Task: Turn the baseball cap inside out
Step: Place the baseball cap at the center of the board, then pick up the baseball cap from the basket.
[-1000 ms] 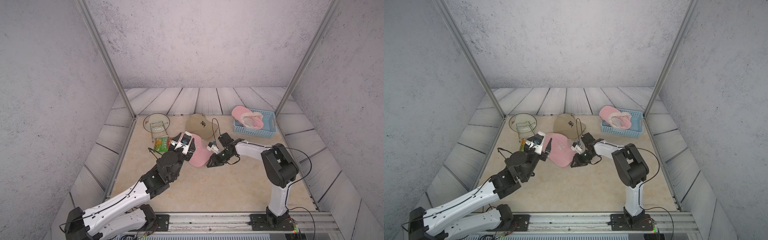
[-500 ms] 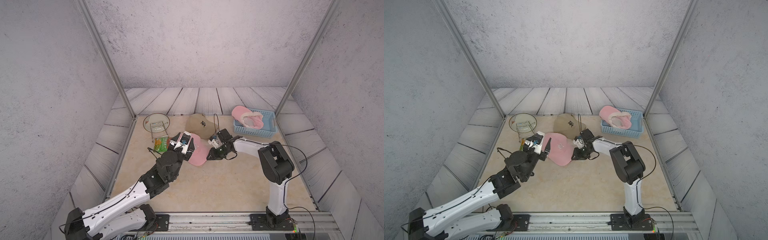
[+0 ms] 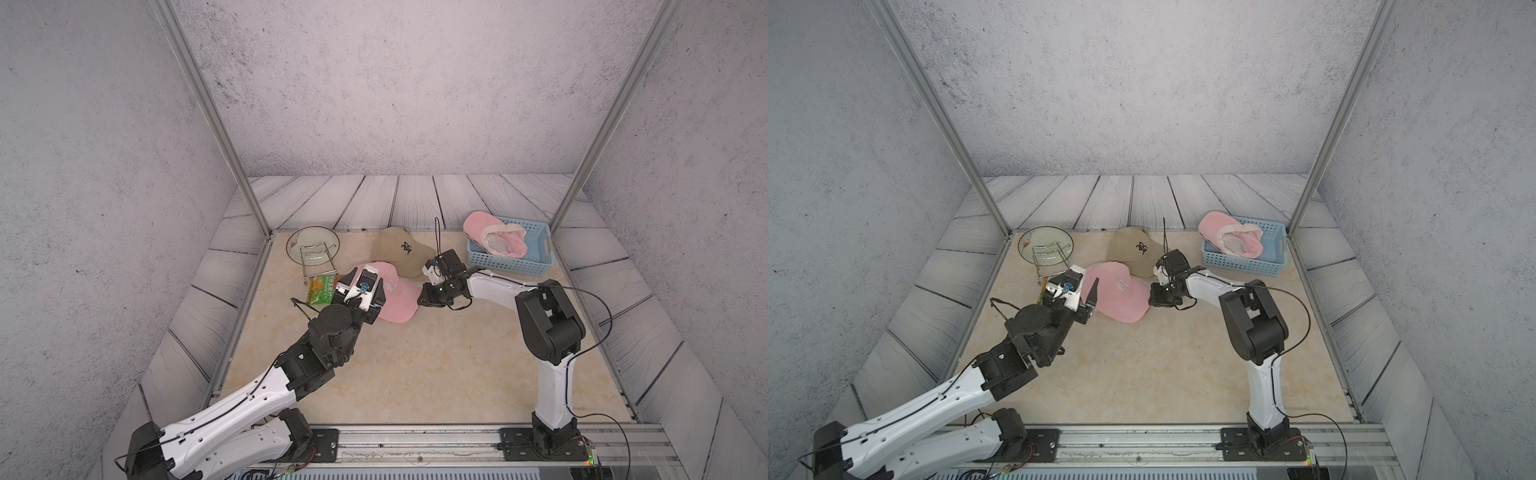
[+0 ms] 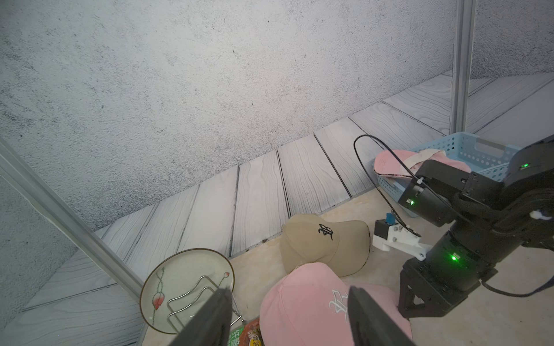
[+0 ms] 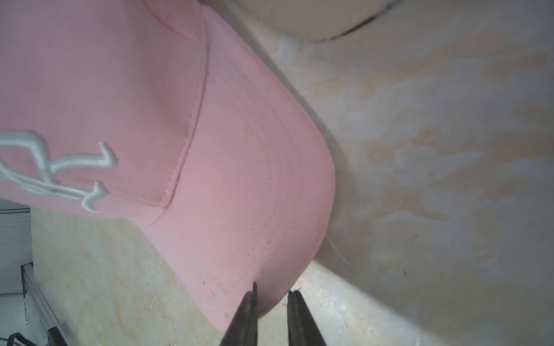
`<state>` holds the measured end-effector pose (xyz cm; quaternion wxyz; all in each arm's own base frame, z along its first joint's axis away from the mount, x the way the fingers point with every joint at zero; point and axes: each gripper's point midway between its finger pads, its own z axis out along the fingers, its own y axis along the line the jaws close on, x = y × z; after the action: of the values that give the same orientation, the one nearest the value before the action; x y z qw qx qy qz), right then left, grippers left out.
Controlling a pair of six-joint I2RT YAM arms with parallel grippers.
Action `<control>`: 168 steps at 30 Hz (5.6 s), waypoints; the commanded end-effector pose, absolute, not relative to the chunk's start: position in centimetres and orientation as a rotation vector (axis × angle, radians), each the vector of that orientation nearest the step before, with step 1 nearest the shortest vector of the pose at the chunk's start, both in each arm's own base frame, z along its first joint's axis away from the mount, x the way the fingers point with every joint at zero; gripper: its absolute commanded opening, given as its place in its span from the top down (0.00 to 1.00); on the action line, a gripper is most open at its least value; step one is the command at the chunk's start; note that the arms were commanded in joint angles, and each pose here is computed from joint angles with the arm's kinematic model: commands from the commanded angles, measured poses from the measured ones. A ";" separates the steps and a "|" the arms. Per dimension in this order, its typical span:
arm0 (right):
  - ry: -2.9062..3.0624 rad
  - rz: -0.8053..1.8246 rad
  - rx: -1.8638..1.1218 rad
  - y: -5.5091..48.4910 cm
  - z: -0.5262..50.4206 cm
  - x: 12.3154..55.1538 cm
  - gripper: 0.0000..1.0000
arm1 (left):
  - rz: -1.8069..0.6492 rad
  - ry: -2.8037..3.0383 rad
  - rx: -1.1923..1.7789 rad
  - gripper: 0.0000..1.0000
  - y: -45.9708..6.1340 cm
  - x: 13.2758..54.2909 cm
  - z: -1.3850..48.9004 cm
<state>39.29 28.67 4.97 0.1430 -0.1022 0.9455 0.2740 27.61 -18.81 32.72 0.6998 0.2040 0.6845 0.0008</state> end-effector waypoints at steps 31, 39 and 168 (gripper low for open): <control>2.155 0.061 -0.663 11.4 16.9 55.5 0.41 | -0.361 2.091 0.042 0.24 -15.4 34.8 21.9; 2.217 -0.115 -0.705 9.3 14.2 59.0 0.43 | -0.371 2.097 0.030 0.24 -15.0 34.8 21.8; 2.072 0.549 -0.581 17.3 28.1 29.3 0.43 | -0.942 1.877 0.694 1.00 -30.4 32.8 30.7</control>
<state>27.42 19.00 26.75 0.3928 -0.2816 0.8337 0.2673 28.82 -31.80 26.65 0.3729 0.4565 0.7171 -0.3718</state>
